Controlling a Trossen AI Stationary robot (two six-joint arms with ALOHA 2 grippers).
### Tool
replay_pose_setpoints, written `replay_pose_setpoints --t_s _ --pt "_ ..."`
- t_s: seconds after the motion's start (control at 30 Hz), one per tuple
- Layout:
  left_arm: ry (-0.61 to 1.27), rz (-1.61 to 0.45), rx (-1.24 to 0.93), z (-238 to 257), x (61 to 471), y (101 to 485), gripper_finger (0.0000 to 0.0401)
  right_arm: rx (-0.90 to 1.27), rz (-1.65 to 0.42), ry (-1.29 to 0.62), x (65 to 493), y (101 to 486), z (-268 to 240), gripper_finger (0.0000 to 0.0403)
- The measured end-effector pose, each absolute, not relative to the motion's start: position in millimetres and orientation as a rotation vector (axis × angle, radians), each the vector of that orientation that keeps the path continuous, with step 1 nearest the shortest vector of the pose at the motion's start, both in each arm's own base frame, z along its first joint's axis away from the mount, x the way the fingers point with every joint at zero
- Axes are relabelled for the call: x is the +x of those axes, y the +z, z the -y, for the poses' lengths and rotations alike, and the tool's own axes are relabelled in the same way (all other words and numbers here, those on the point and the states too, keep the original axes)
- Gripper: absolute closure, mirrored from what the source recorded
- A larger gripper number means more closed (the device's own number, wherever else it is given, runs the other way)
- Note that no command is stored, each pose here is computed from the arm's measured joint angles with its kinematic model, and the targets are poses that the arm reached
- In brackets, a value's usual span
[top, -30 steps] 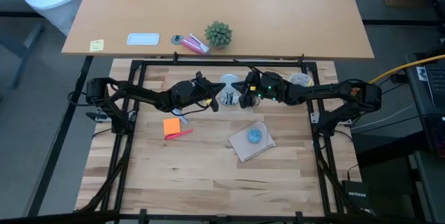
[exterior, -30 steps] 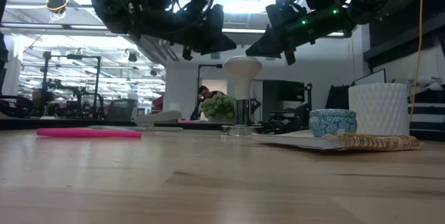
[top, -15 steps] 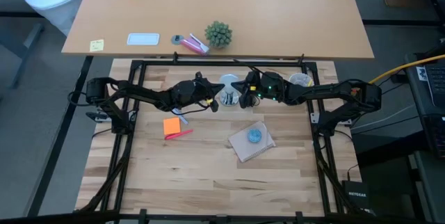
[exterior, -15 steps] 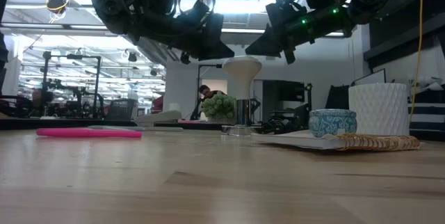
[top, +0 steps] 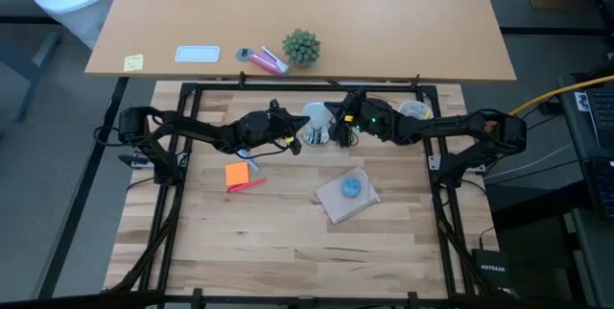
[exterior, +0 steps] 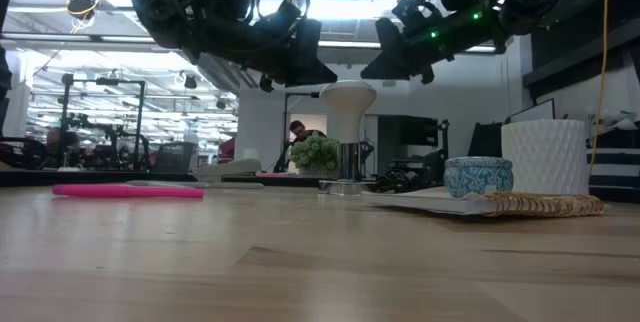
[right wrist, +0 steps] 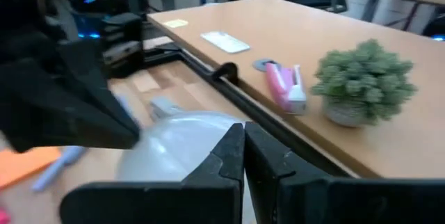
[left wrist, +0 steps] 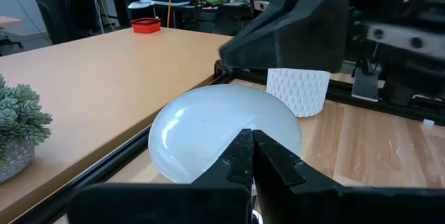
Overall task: Screw lightbulb
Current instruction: Insert the lightbulb into the lamp
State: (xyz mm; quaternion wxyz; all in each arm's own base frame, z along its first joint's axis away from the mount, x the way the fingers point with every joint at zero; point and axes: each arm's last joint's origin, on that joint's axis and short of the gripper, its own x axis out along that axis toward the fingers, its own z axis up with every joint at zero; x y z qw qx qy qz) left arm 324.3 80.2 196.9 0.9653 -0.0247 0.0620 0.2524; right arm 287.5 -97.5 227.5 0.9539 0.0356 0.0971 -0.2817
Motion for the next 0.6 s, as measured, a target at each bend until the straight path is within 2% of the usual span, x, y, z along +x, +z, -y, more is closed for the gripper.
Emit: replay_pose_setpoints --t_s 0.6 --pt "0.511 -0.127 -0.050 -80.2 324.3 196.7 0.0401 0.050 -0.304 -0.575 285.0 219.5 96.9 0.0391"
